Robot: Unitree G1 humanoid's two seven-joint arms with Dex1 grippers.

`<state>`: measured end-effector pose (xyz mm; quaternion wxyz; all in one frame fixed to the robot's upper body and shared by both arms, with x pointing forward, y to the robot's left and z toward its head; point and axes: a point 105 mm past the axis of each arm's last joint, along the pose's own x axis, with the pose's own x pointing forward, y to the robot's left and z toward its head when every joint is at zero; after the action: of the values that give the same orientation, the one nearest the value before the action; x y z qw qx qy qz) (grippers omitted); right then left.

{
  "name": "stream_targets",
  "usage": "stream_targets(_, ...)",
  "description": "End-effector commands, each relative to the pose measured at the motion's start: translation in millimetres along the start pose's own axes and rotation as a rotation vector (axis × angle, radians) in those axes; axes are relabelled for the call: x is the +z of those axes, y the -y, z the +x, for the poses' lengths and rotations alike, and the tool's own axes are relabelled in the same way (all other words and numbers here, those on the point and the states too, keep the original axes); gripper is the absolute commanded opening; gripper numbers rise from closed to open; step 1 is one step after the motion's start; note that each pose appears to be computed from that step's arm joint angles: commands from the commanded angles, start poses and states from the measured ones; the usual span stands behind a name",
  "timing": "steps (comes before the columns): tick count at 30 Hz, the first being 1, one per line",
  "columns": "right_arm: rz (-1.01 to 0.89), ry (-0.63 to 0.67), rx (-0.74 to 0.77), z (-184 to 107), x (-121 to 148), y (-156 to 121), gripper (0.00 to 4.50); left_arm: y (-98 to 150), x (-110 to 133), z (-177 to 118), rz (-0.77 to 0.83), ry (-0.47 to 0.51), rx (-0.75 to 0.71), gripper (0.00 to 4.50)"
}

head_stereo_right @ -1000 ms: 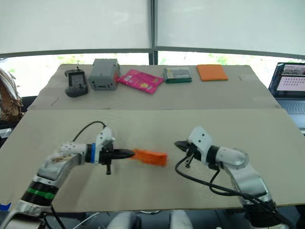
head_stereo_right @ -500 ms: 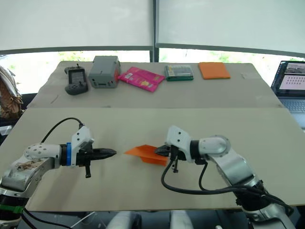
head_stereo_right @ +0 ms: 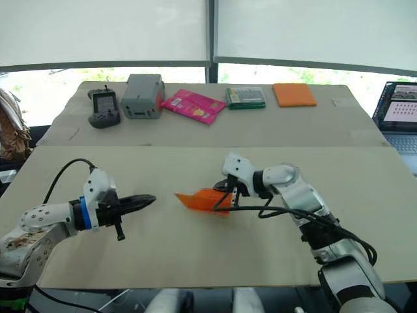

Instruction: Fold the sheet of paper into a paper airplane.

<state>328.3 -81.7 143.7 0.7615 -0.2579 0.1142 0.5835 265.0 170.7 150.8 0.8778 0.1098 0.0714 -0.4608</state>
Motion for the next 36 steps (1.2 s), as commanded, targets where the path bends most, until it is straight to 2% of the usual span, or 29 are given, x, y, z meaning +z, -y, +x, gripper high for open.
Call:
stream_targets(1, 0.015, 0.054, 0.034, -6, 20, -4, 0.02, 4, 18, 1, 0.032, 0.095, -0.019, 0.00)
stream_targets(5, 0.027, 0.014, 0.101, 0, 24, -15, 1.29, 5, 28, 4, 0.049, 0.148, -0.030, 0.00)
stream_targets(11, -0.094, -0.103, 0.073, 24, 15, -15, 3.34, 4, 28, 5, 0.070, 0.144, -0.035, 0.00)
stream_targets(16, -0.073, -0.131, 0.072, 36, 11, -16, 3.34, 8, 26, 5, 0.053, 0.135, -0.057, 0.00)
stream_targets(17, -0.072, -0.135, 0.070, 36, 10, -16, 2.73, 8, 25, 5, 0.051, 0.133, -0.060, 0.00)
stream_targets(25, 0.039, -0.132, 0.045, 24, 4, -16, 0.03, 12, 16, 4, 0.019, 0.080, -0.103, 0.00)
stream_targets(29, 0.150, -0.134, -0.060, -7, -6, 2, 0.03, 11, 15, 9, 0.039, 0.076, -0.112, 0.00)
stream_targets(33, 0.259, -0.142, -0.330, -57, -24, 47, 0.03, 14, 14, 15, 0.041, 0.079, -0.137, 0.00)
stream_targets(36, 0.421, -0.059, -0.545, -103, -40, 78, 0.03, 10, 13, 21, 0.050, 0.085, -0.108, 0.00)
